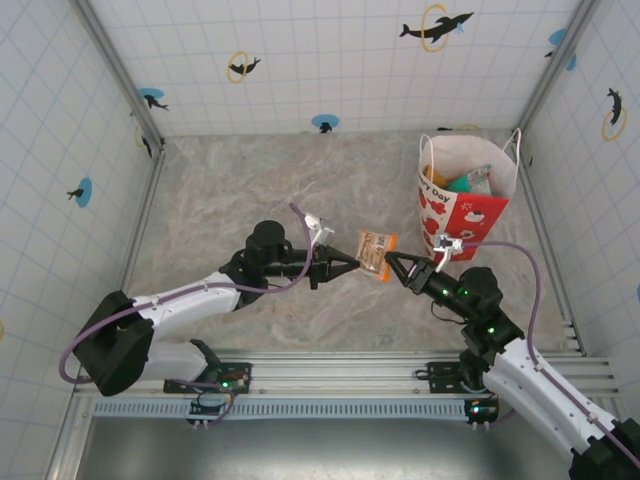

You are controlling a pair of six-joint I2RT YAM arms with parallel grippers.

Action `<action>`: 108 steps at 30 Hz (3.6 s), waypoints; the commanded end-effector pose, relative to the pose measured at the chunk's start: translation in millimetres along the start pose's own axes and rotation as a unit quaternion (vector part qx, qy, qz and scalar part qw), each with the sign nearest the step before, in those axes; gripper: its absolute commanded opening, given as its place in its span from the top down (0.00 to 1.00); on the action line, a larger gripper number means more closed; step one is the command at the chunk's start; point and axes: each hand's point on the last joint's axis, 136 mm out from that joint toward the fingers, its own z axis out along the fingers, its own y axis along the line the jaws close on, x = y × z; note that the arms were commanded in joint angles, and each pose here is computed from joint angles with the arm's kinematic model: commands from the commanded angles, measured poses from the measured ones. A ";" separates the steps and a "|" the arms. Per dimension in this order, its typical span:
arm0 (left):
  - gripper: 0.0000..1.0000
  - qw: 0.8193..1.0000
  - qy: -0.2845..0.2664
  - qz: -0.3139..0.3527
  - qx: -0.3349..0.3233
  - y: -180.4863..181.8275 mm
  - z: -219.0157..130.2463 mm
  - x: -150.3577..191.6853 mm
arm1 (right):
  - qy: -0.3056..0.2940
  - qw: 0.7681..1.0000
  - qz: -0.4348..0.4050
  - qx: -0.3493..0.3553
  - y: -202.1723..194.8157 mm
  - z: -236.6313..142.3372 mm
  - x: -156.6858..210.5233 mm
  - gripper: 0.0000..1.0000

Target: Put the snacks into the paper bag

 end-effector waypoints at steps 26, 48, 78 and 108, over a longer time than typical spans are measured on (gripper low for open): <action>0.49 0.997 0.005 0.015 -0.074 24.2 -2.5 -4.4 | -0.025 0.999 -0.034 -0.019 25.1 -2.3 -22.2 1.00; 0.02 0.966 -0.025 -0.028 -0.257 76.5 -37.0 -11.6 | -0.024 0.956 -0.260 0.135 71.0 -1.1 -119.2 1.00; 0.02 0.963 -0.011 -0.031 -0.267 91.4 -31.5 -16.6 | -0.231 0.924 -0.183 0.246 -3.4 -43.2 -290.3 1.00; 0.02 0.953 0.008 -0.097 -0.285 120.5 -38.0 -7.9 | 0.061 0.895 -0.295 0.330 -10.6 -34.3 -197.8 0.55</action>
